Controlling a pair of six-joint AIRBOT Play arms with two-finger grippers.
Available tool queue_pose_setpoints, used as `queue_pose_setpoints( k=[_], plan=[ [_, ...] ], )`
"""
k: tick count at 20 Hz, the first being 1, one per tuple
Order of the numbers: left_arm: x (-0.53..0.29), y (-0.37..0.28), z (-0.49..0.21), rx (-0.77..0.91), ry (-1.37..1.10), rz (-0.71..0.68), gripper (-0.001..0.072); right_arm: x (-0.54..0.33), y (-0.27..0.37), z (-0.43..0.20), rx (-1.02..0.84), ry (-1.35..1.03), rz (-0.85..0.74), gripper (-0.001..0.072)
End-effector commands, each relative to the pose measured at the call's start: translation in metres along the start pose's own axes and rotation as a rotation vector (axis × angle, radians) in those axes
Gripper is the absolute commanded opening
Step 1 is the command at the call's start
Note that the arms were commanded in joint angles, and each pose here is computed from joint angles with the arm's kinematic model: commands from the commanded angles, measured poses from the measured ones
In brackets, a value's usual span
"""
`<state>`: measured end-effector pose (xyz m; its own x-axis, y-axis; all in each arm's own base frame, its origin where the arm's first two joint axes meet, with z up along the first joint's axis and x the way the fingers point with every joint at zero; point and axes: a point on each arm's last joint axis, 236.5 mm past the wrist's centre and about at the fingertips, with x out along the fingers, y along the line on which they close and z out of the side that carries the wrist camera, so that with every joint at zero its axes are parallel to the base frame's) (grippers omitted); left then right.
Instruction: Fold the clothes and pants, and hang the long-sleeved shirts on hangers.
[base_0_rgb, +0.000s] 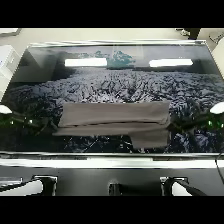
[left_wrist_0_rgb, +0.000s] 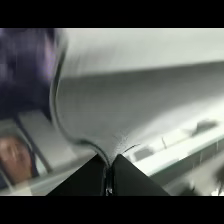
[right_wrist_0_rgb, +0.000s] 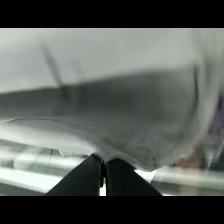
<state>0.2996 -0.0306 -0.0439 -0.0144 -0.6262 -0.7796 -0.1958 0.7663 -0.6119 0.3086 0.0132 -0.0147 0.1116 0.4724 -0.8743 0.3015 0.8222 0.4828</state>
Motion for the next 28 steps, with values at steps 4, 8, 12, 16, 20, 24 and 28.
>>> queue_pose_setpoints(
  k=[4,8,12,16,20,24,28],
  plan=[
    [-0.014,-0.027,0.109,0.032,-0.112,0.035,0.0023,0.012,0.037,0.114,-0.037,-0.157,0.027,0.0041],
    [0.016,-0.021,0.139,-0.024,-0.067,0.034,0.0024,0.05,0.037,0.147,0.034,-0.165,0.076,0.0042],
    [0.038,-0.003,0.14,-0.076,-0.014,0.03,0.0024,0.066,0.029,0.154,0.06,-0.163,0.076,0.0043],
    [0.043,-0.001,0.138,-0.085,0.003,0.023,0.0141,0.068,0.032,0.15,0.071,-0.141,0.097,0.0044],
    [0.016,-0.009,0.122,-0.065,0.079,-0.007,0.0541,0.039,0.045,0.141,0.01,-0.071,0.119,0.0418],
    [-0.049,0.003,0.117,-0.07,0.023,0.025,0.0717,-0.014,-0.021,0.124,0.103,0.014,0.105,0.0705],
    [-0.101,-0.007,0.107,-0.057,-0.086,0.038,0.0716,-0.005,-0.093,0.096,0.282,0.057,0.086,0.071]
  ],
)
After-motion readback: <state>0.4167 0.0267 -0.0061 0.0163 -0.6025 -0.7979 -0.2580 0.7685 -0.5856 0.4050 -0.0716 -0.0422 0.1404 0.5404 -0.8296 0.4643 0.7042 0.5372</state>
